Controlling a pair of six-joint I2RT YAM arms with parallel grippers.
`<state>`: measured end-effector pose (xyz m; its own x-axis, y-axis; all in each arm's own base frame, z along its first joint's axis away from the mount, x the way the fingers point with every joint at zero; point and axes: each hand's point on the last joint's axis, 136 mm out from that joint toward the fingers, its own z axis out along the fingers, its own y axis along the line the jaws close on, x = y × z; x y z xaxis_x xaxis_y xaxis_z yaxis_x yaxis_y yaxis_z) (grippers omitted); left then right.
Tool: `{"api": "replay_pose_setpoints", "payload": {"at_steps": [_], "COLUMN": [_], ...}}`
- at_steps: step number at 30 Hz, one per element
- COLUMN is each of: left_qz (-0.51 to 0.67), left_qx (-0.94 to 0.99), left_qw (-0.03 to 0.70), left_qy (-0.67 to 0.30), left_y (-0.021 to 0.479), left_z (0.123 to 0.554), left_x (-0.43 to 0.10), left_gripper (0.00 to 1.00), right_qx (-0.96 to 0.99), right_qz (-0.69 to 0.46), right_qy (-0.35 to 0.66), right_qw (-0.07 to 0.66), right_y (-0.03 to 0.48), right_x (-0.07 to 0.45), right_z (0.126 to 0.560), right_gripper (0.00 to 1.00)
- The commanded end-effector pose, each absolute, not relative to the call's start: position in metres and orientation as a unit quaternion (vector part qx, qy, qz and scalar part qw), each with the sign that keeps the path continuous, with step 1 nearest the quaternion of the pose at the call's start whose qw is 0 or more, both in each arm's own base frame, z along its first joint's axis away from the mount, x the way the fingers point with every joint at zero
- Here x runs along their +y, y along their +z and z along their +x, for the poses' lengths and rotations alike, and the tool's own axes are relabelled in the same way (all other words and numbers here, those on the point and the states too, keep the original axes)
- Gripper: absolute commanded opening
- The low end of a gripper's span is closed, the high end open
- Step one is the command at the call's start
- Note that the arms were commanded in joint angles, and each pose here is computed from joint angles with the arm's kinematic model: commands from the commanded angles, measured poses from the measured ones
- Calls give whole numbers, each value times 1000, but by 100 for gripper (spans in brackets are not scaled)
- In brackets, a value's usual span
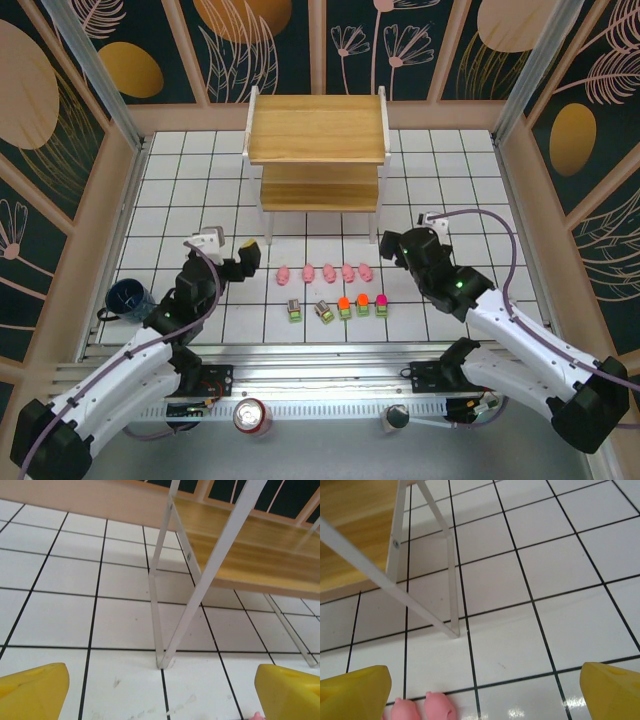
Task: Place and organize the plastic toys onto the shelf
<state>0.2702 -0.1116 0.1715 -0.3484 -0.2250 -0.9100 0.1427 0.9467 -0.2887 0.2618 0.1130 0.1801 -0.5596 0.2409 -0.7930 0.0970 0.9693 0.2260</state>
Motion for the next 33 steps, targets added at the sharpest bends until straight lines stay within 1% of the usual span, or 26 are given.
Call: {"api": "replay_pose_setpoints", "payload": {"at_steps": [1, 7, 17, 24, 29, 33], "left_qz": [-21, -11, 28, 59, 92, 109], "left_qx": [817, 824, 835, 841, 848, 852], "left_qw": [551, 537, 508, 489, 479, 473], "left_qy": [-166, -180, -211, -222, -208, -194], "left_y": [156, 144, 133, 126, 120, 116], "left_z": [259, 252, 249, 247, 244, 245], "left_x": [-111, -114, -138, -156, -174, -182], "left_gripper": [95, 94, 92, 89, 88, 87], "right_qx": [892, 907, 933, 946, 953, 958], "right_qz": [98, 82, 53, 35, 33, 31], "right_qy": [72, 73, 75, 77, 69, 63], "right_qw": [436, 407, 347, 312, 292, 278], "right_y": [166, 149, 111, 91, 79, 69], "right_x": [113, 126, 143, 151, 152, 153], "right_z": [250, 237, 210, 190, 179, 172], "right_gripper": [96, 93, 90, 80, 74, 67]}}
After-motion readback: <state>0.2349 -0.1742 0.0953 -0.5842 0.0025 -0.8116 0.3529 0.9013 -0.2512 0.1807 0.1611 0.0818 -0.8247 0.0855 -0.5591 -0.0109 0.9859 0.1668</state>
